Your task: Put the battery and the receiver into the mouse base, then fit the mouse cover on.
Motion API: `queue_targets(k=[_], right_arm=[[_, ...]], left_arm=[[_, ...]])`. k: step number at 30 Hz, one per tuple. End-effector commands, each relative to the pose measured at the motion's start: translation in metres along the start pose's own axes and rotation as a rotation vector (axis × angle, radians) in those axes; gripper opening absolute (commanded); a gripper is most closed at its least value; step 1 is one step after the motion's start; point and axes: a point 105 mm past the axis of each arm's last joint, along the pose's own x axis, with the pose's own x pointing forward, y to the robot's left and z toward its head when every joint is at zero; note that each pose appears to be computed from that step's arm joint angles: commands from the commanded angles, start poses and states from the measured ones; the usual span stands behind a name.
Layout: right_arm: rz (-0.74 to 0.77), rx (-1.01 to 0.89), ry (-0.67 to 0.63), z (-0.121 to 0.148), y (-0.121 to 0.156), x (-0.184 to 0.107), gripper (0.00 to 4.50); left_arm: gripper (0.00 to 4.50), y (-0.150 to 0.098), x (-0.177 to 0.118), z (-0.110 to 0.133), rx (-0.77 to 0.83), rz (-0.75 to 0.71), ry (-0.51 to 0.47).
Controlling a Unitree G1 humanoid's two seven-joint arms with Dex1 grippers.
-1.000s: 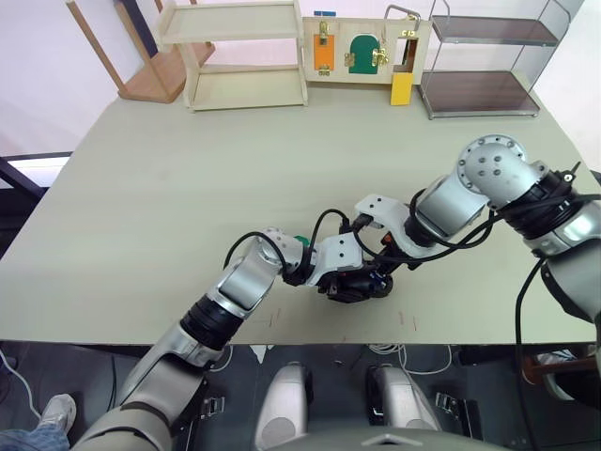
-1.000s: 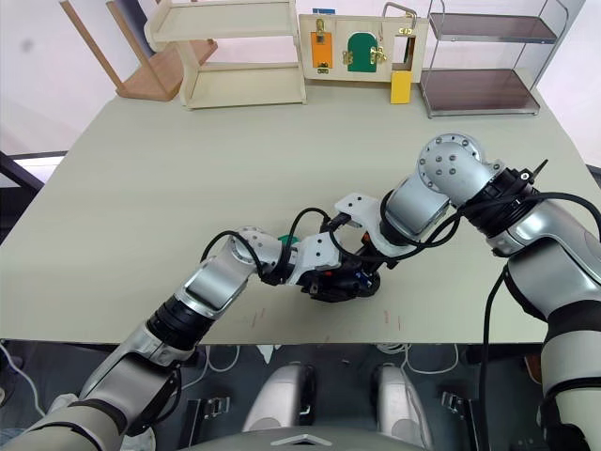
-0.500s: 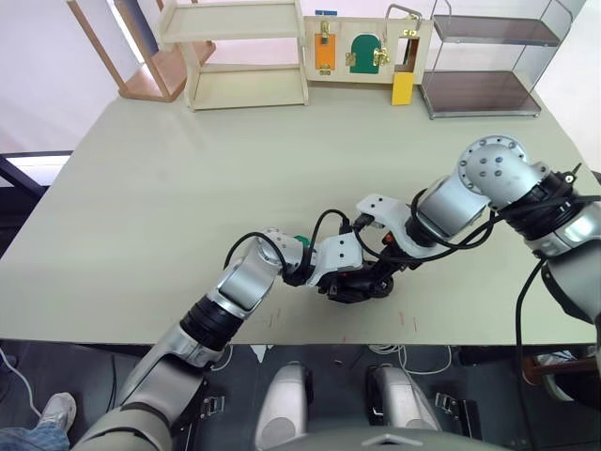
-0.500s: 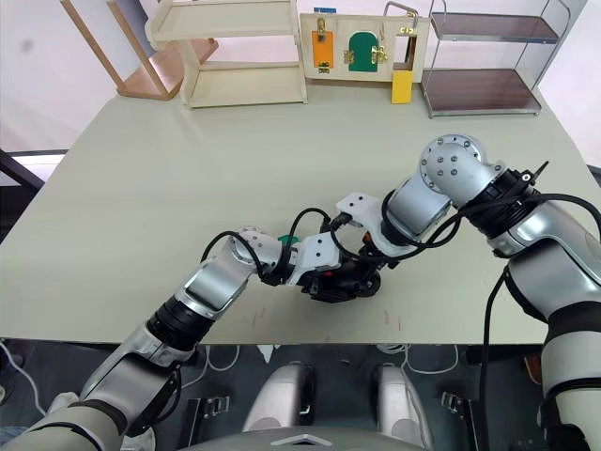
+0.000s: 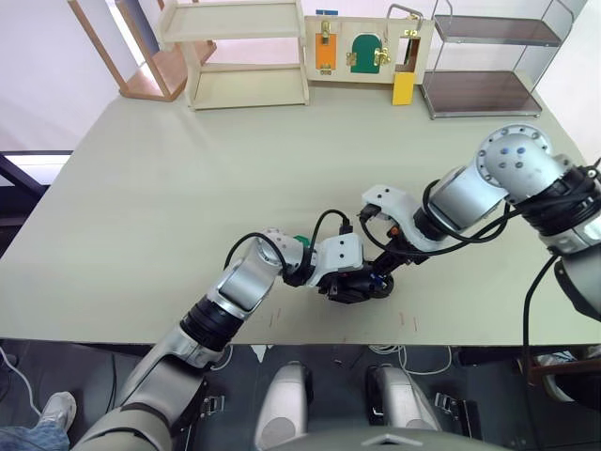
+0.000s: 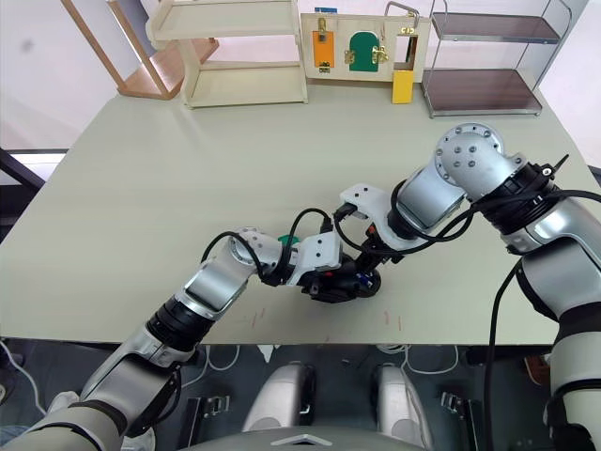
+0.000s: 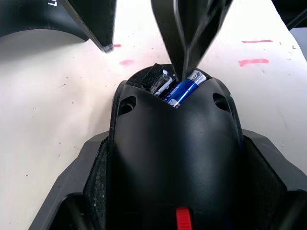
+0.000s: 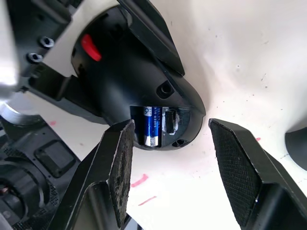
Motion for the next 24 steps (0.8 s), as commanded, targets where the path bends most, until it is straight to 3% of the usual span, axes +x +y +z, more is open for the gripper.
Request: queue_targets(k=[1,10,14,19,24], right_arm=[[0.025,-0.043,-0.056,0.005,0.007,-0.016,2.59],[0.06,-0.067,-0.14,-0.021,0.004,-0.037,2.59],[0.029,-0.077,-0.255,-0.018,-0.004,-0.047,2.59],[-0.009,-0.133,-0.313,-0.031,-0.013,-0.04,2.59],[-0.018,-0.242,-0.399,-0.037,-0.02,-0.032,0.41]], left_arm=[[2.99,-0.009,0.008,-0.021,-0.06,-0.031,0.065],[2.99,-0.009,0.007,-0.02,-0.063,-0.025,0.065],[2.99,-0.009,0.006,-0.02,-0.063,-0.017,0.067],[2.99,-0.009,0.004,-0.02,-0.061,-0.02,0.069],[2.99,-0.006,0.003,-0.019,-0.058,-0.018,0.072]])
